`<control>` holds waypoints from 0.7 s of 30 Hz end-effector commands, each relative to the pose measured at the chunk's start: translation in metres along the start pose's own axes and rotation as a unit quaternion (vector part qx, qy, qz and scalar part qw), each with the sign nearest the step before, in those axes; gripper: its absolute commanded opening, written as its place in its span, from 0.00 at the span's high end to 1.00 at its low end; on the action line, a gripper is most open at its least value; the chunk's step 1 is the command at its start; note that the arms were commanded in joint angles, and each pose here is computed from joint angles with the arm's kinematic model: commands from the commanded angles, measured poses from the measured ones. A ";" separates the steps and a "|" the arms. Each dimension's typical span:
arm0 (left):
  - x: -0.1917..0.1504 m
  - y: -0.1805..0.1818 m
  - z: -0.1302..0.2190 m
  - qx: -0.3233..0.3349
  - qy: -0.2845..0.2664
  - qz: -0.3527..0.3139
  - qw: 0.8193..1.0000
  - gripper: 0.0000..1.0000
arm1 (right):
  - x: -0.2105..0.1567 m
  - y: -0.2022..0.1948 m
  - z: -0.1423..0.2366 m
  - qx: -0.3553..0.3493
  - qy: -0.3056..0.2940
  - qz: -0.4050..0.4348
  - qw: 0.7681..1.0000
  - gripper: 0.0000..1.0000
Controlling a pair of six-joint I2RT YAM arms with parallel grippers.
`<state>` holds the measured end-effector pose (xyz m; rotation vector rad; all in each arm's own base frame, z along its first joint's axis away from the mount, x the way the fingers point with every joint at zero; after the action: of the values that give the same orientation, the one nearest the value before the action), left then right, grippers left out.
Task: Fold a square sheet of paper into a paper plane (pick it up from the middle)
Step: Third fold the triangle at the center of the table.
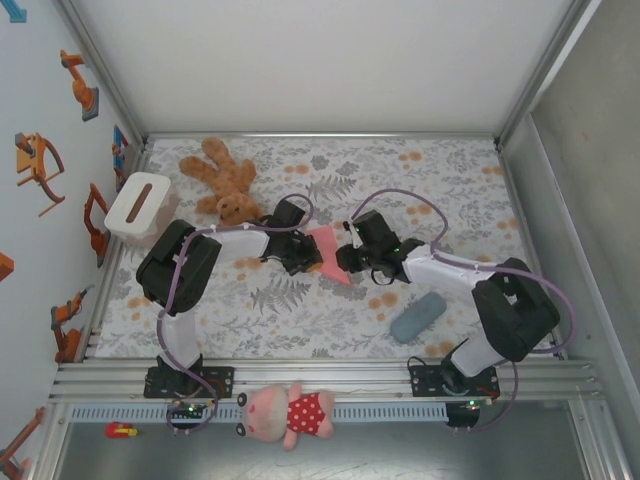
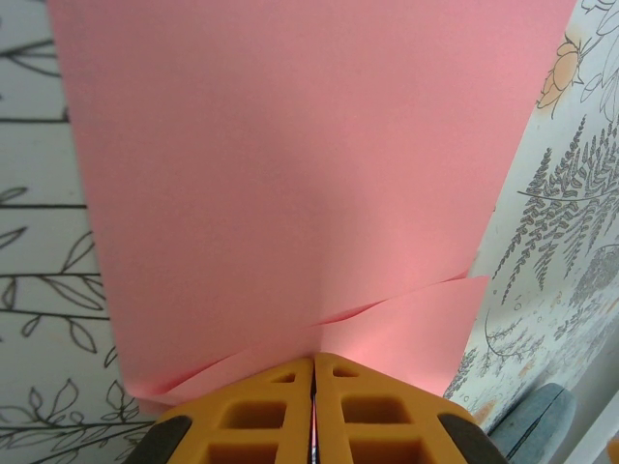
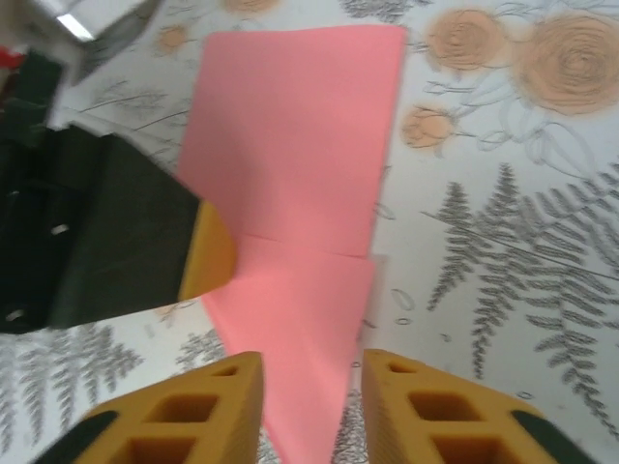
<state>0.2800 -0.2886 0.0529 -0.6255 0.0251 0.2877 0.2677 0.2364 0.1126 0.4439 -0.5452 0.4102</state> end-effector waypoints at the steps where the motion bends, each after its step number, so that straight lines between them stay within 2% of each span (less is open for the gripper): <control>1: -0.005 0.027 -0.008 0.052 0.002 0.012 0.999 0.92 | -0.010 0.017 -0.002 0.082 0.031 -0.018 0.996 0.79; 3: -0.005 0.025 -0.008 0.048 0.002 0.011 0.999 0.92 | -0.013 0.020 -0.009 0.101 0.046 -0.022 0.994 0.87; 5: -0.005 0.024 -0.008 0.045 0.003 0.010 0.999 0.92 | -0.017 0.022 -0.016 0.115 0.057 -0.027 0.991 0.91; 9: -0.005 0.022 -0.007 0.041 0.002 0.009 0.999 0.92 | -0.020 0.023 -0.026 0.133 0.069 -0.034 0.988 0.93; 21: -0.006 0.008 0.003 0.021 0.002 -0.008 1.000 0.90 | -0.025 0.011 -0.043 0.120 0.086 -0.045 0.988 0.96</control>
<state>0.2800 -0.2889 0.0535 -0.6279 0.0227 0.2824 0.2522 0.2558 0.0645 0.6334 -0.2900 0.4267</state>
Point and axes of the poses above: each hand's point on the last joint's axis, 136 mm out from that joint toward the fingers, its own z axis back along the fingers, its own y axis along the line the jaws close on, x = y × z, the point moved 5 cm from there along z, back along the fingers, and after that the axes turned 3 degrees about z, right-handed, at the moved point
